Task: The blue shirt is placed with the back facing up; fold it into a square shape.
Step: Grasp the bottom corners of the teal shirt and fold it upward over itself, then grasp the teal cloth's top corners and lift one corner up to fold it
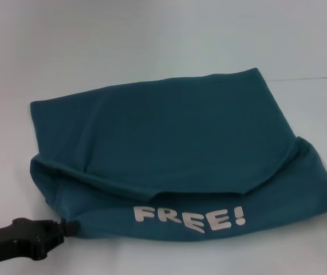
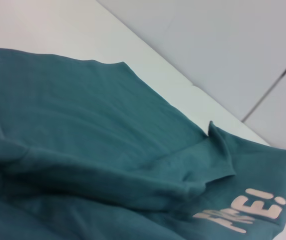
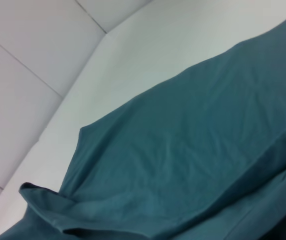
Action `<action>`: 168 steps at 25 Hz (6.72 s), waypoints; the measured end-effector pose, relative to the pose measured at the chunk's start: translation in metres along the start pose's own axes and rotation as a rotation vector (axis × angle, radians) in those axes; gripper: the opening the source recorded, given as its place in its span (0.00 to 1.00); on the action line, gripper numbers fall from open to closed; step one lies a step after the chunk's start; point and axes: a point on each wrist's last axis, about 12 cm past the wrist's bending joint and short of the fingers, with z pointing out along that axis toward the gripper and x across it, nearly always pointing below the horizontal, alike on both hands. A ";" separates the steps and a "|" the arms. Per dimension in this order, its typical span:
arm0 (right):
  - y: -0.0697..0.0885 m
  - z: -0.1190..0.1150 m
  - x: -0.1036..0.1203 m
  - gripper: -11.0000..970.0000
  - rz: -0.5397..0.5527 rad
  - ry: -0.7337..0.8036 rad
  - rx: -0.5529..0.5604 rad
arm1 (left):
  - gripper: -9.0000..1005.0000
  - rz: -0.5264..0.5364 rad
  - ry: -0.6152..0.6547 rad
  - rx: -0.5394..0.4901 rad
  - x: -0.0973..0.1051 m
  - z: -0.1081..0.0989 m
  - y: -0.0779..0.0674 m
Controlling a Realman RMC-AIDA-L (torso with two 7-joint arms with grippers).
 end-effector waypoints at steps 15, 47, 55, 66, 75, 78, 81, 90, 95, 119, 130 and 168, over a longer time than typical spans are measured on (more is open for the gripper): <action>0.005 -0.024 -0.001 0.04 -0.019 -0.054 -0.040 | 0.03 -0.002 -0.075 0.059 -0.011 -0.030 -0.004; 0.021 -0.050 0.080 0.05 -0.081 0.037 -0.151 | 0.06 -0.087 0.059 0.081 0.025 -0.049 -0.011; 0.015 -0.057 0.061 0.05 -0.082 -0.096 -0.095 | 0.06 -0.064 0.010 0.045 0.005 -0.049 -0.002; -0.007 -0.002 -0.020 0.06 -0.129 -0.215 0.029 | 0.08 -0.008 -0.201 -0.124 -0.078 -0.002 0.037; -0.016 0.060 -0.078 0.06 -0.224 -0.276 0.212 | 0.09 0.000 -0.288 -0.319 -0.121 0.048 0.053; -0.015 0.084 -0.092 0.06 -0.269 -0.294 0.270 | 0.09 0.010 -0.289 -0.362 -0.126 0.061 0.054; -0.012 0.106 -0.105 0.06 -0.313 -0.289 0.324 | 0.09 0.020 -0.300 -0.425 -0.133 0.072 0.055; -0.003 0.134 -0.116 0.06 -0.366 -0.268 0.375 | 0.10 0.044 -0.290 -0.491 -0.141 0.089 0.055; -0.003 0.143 -0.115 0.07 -0.369 -0.260 0.406 | 0.11 0.048 -0.283 -0.504 -0.140 0.093 0.055; -0.012 0.098 -0.130 0.69 -0.170 -0.244 0.320 | 0.70 -0.101 -0.367 -0.537 -0.119 0.077 0.067; -0.012 0.062 -0.119 0.93 -0.023 -0.144 0.225 | 0.87 -0.108 -0.336 -0.488 -0.097 0.065 0.066; -0.007 0.048 -0.101 0.92 0.068 -0.022 0.146 | 0.87 0.088 -0.066 -0.389 -0.043 0.035 0.051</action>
